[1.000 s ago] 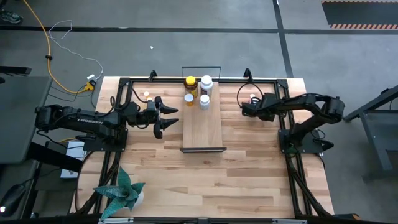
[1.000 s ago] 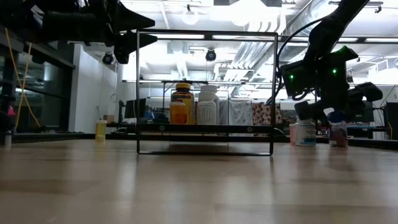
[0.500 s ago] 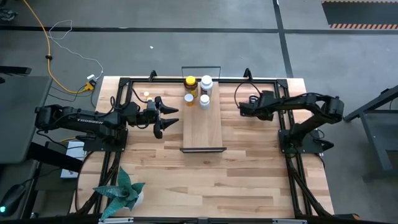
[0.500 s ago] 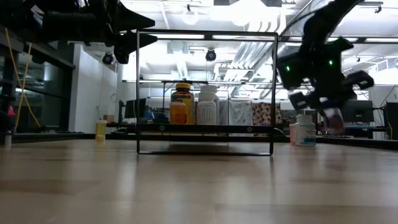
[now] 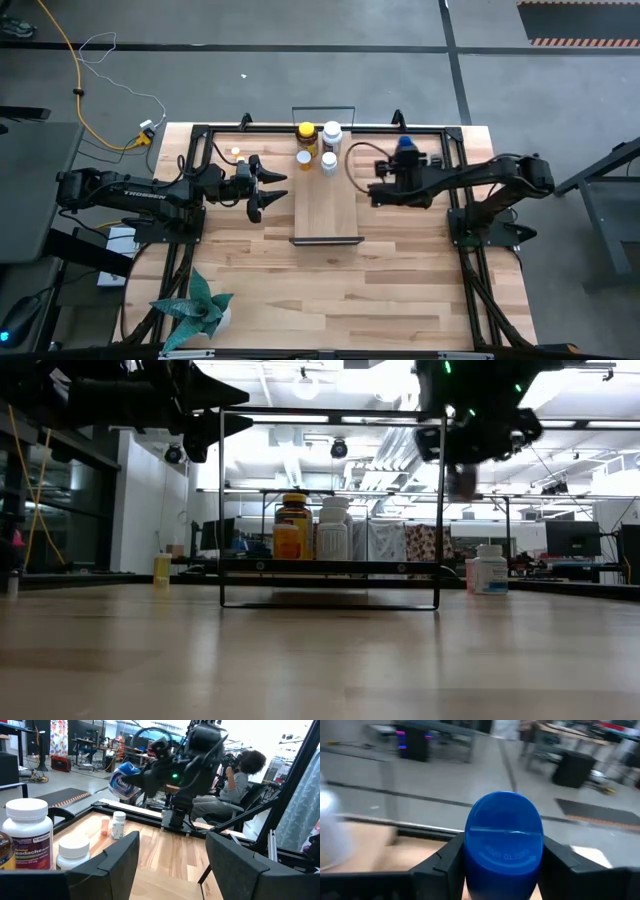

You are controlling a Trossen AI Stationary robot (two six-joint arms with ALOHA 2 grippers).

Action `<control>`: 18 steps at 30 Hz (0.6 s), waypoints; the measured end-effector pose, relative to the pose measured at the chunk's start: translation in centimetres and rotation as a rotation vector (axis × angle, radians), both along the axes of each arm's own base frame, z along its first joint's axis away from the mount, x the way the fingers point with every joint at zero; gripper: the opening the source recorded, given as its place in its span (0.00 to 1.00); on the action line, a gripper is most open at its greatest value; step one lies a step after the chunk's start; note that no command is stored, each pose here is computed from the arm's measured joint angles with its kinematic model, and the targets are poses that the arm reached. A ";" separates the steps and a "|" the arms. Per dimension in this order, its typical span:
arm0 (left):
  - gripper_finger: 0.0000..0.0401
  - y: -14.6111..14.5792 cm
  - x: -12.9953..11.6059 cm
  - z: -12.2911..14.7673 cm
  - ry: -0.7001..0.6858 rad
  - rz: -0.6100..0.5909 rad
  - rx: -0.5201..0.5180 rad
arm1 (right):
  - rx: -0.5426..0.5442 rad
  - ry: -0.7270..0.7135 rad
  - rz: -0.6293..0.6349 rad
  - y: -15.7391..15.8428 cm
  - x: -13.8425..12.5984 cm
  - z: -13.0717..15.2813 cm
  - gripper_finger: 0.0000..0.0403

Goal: Pick and place medicine bottles onto shelf by color
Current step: Put the blue medicine bottle on the shelf

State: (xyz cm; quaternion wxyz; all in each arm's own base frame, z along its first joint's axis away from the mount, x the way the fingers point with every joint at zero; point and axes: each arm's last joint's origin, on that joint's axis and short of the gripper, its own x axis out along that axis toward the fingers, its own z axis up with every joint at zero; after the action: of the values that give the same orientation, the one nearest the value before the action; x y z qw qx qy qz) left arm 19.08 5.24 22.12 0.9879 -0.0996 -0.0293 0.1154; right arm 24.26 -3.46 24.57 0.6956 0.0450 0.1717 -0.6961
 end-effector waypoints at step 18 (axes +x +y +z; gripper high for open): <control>0.54 0.1 0.0 0.0 -0.002 0.024 0.000 | 0.311 0.071 0.778 0.8 8.4 -1.1 0.42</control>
State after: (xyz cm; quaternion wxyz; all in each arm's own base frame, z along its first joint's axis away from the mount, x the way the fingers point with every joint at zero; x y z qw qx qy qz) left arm 19.06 5.31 22.13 0.9864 -0.0994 -0.0315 0.1269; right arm 32.64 -2.71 23.44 0.8854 0.0574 0.3026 -0.3482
